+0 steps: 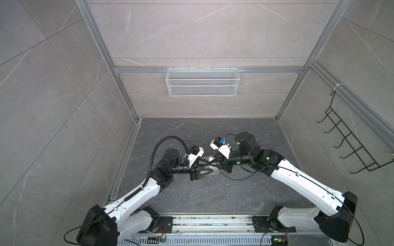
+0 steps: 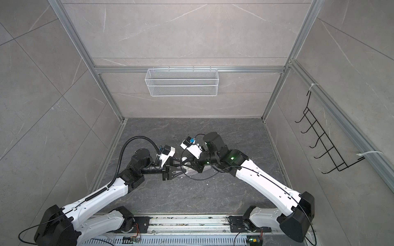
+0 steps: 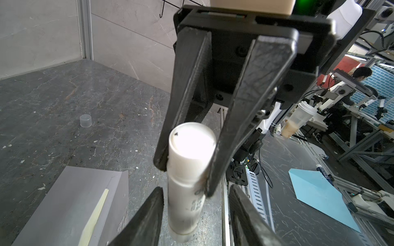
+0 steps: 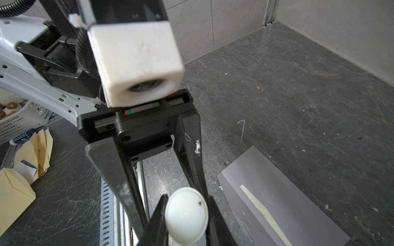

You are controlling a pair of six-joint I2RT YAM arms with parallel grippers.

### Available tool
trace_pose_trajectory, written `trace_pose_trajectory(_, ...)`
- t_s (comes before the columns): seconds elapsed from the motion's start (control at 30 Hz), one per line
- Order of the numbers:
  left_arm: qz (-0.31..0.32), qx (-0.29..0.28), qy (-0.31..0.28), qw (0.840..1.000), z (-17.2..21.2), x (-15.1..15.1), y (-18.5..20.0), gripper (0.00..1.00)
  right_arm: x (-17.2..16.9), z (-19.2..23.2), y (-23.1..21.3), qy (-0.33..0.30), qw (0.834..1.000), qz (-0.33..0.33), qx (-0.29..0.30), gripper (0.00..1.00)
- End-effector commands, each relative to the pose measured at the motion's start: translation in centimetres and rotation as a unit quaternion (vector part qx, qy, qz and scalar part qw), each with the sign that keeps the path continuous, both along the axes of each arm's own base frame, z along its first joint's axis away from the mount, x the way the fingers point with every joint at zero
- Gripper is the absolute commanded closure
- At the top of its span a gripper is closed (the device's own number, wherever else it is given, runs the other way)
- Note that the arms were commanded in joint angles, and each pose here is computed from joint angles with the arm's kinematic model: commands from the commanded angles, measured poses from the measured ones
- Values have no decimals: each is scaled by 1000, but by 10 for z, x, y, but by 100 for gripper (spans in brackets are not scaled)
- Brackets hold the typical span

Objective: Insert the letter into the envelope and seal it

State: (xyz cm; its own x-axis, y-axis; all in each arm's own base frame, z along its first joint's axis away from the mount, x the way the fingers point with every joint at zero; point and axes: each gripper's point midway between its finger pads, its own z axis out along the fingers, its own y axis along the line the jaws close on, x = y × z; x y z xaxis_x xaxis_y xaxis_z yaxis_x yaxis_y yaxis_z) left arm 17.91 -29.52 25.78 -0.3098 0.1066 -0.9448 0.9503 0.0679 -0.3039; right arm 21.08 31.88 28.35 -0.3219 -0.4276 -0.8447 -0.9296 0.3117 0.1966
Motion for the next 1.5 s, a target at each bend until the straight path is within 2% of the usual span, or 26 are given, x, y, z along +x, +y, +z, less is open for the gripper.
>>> trace_pose_trajectory(0.0,-17,-25,-24,999,23,-1,-3,51,-2,13,5,-6,1000,11,16,93)
trace_pose_trajectory(0.63,-22,-27,-12,999,23,4,-8,60,1,9,9,0,1000,10,16,93)
trace_pose_trajectory(0.83,-22,-26,-8,999,21,5,-9,70,3,8,10,0,1000,6,16,93)
trace_pose_trajectory(1.1,-11,-24,-6,1000,19,8,-9,94,7,8,10,-2,1000,-3,15,93)
trace_pose_trajectory(1.2,-7,-23,-6,1000,19,9,-8,100,8,8,9,-3,1000,-6,14,92)
trace_pose_trajectory(1.27,-6,-23,-5,1000,19,9,-8,99,8,9,9,-4,1000,-8,15,92)
trace_pose_trajectory(1.37,-5,-25,-5,1000,20,10,-8,78,10,11,8,-9,1000,-16,20,93)
trace_pose_trajectory(1.47,-4,-29,-3,1000,20,10,-9,67,13,12,8,-13,999,-24,26,95)
